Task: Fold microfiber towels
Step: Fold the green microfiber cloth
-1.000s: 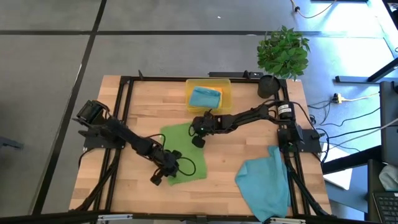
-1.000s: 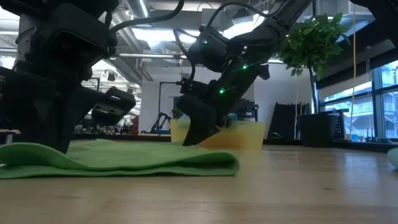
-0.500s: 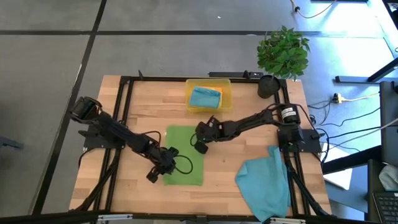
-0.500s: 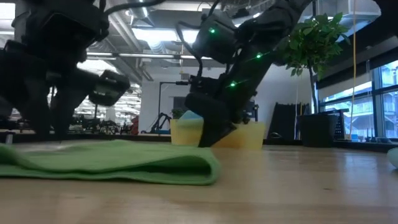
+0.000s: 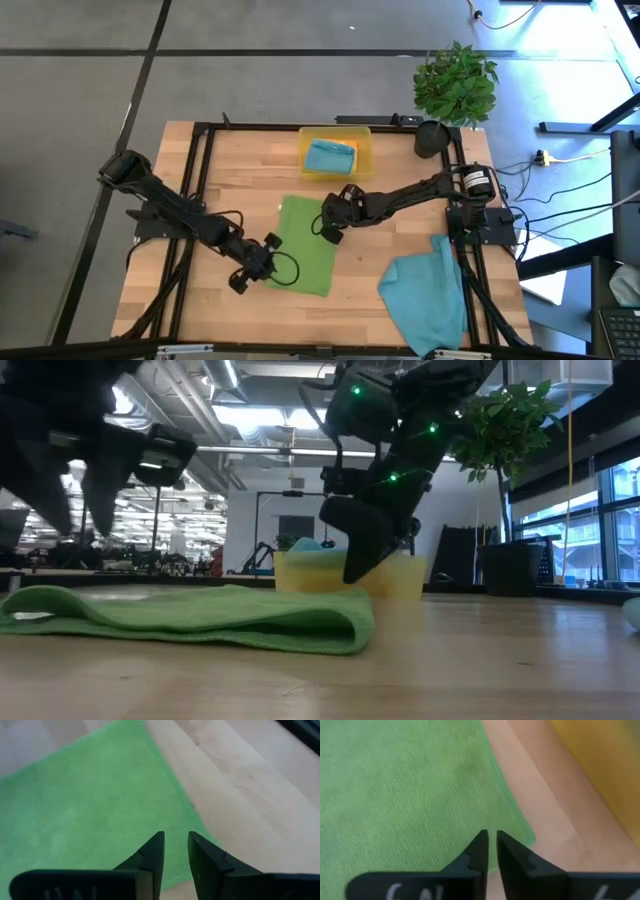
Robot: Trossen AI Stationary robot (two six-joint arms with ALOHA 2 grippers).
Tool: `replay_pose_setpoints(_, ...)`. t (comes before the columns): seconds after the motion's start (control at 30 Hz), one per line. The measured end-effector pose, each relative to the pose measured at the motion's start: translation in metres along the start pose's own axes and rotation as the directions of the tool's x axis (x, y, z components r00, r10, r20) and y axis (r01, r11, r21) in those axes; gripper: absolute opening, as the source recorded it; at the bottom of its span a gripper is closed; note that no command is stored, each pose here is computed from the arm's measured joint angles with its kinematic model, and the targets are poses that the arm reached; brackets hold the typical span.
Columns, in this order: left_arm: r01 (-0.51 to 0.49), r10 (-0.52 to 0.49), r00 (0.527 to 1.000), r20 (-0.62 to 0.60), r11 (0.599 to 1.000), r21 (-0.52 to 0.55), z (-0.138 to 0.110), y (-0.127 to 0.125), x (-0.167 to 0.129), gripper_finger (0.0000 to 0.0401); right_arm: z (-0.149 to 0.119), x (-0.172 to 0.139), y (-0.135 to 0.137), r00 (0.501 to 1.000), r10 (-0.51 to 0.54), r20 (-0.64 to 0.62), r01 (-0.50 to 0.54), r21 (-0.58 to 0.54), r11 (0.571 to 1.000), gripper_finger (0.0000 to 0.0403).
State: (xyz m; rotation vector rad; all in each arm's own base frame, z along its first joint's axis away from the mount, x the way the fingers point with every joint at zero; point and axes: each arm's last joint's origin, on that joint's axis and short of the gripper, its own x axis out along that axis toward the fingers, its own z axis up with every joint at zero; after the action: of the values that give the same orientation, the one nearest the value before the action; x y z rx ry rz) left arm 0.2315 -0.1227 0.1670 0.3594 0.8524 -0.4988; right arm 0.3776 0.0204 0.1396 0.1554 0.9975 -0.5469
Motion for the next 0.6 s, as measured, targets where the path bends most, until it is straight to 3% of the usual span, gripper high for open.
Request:
replay_pose_setpoints(0.23,-0.021,0.022,0.999,0.026,1.0,-0.022,0.004,-0.015,0.002,0.0079,0.007,-0.026,0.005,0.997,0.047,0.067,-0.045,-0.036,0.998,0.0085)
replay_pose_setpoints(0.37,-0.053,0.053,0.998,0.014,0.998,-0.018,0.004,-0.021,0.006,0.0079,0.004,-0.039,0.02,0.99,0.101,0.102,-0.091,-0.096,0.991,0.0089)
replay_pose_setpoints(0.6,-0.071,0.071,0.997,-0.024,0.997,-0.022,-0.002,-0.027,0.027,0.0079,-0.007,-0.055,0.048,0.969,0.19,0.158,-0.176,-0.104,0.979,0.009)
